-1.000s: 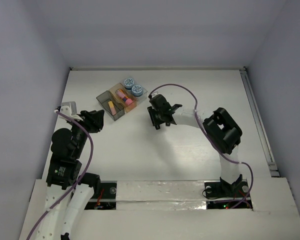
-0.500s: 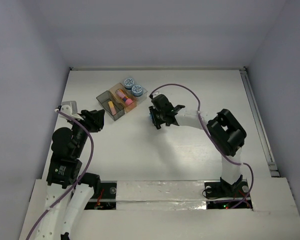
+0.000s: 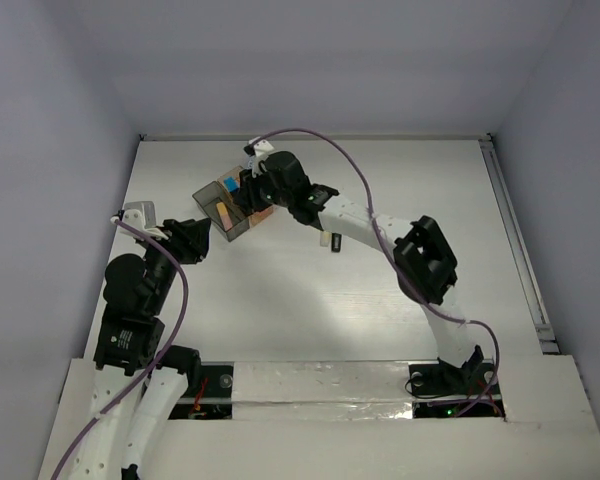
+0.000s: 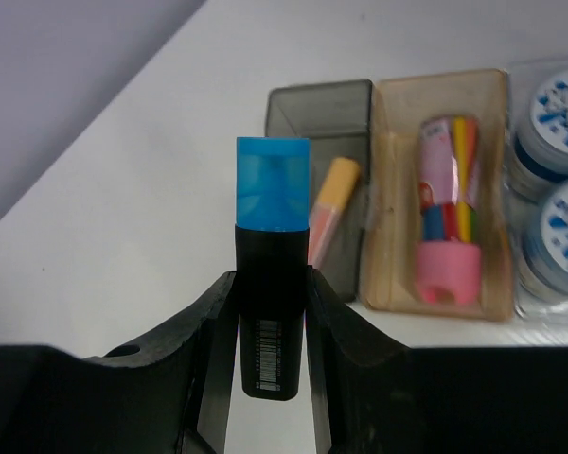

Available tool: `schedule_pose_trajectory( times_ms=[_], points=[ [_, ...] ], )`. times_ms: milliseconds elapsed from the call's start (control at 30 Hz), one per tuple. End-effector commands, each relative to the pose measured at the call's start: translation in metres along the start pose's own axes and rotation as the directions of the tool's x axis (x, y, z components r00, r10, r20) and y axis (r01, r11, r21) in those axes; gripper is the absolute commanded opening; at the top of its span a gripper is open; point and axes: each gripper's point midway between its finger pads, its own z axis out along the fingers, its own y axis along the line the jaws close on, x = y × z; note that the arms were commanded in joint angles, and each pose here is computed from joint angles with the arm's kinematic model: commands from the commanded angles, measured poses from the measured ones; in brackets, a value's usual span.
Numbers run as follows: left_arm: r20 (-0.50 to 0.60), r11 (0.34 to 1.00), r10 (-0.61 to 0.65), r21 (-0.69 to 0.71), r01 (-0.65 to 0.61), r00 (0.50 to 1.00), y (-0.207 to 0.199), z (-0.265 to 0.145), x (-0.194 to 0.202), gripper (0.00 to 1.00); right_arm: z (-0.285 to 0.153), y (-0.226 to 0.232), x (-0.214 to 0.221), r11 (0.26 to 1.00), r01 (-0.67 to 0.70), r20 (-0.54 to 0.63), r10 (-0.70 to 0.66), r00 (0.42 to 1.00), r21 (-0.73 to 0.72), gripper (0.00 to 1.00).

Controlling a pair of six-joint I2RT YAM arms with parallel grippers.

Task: Sort the stationery into containers
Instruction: Place the pen in the storage box.

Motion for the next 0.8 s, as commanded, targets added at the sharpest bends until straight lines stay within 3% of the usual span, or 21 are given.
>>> schedule_pose_trajectory(
  times_ms=[0, 167, 333, 433, 600, 767],
  points=[
    [0.031, 1.000, 0.006, 0.024, -0.007, 0.999, -0.004, 0.004, -0.007, 0.35, 0.021, 0.030, -0.021, 0.991, 0.031, 0.076, -0.021, 0.997, -0.130, 0.24],
    [0.025, 1.000, 0.007, 0.023, -0.008, 1.000, -0.004, 0.005, -0.006, 0.35, 0.048, 0.035, -0.042, 0.989, 0.019, 0.128, 0.000, 0.992, -0.150, 0.24],
    [0.033, 1.000, 0.007, 0.020, -0.008, 0.999, -0.004, 0.004, -0.008, 0.35, 0.077, 0.030, -0.015, 0.991, 0.017, 0.080, -0.006, 0.997, -0.135, 0.26],
    [0.032, 1.000, 0.007, 0.026, -0.008, 0.999, -0.005, 0.004, -0.008, 0.35, 0.085, 0.029, -0.004, 0.992, 0.018, 0.068, -0.010, 0.998, -0.122, 0.32],
    [0.026, 1.000, 0.006, 0.024, -0.006, 1.000, -0.004, 0.005, -0.006, 0.35, 0.087, 0.021, -0.003, 0.996, 0.015, 0.078, -0.009, 0.997, -0.086, 0.69],
    [0.028, 1.000, 0.007, 0.020, -0.008, 1.000, -0.003, 0.005, -0.007, 0.35, 0.060, 0.031, -0.034, 0.996, 0.015, 0.133, -0.004, 0.991, -0.084, 0.71]
  ],
)
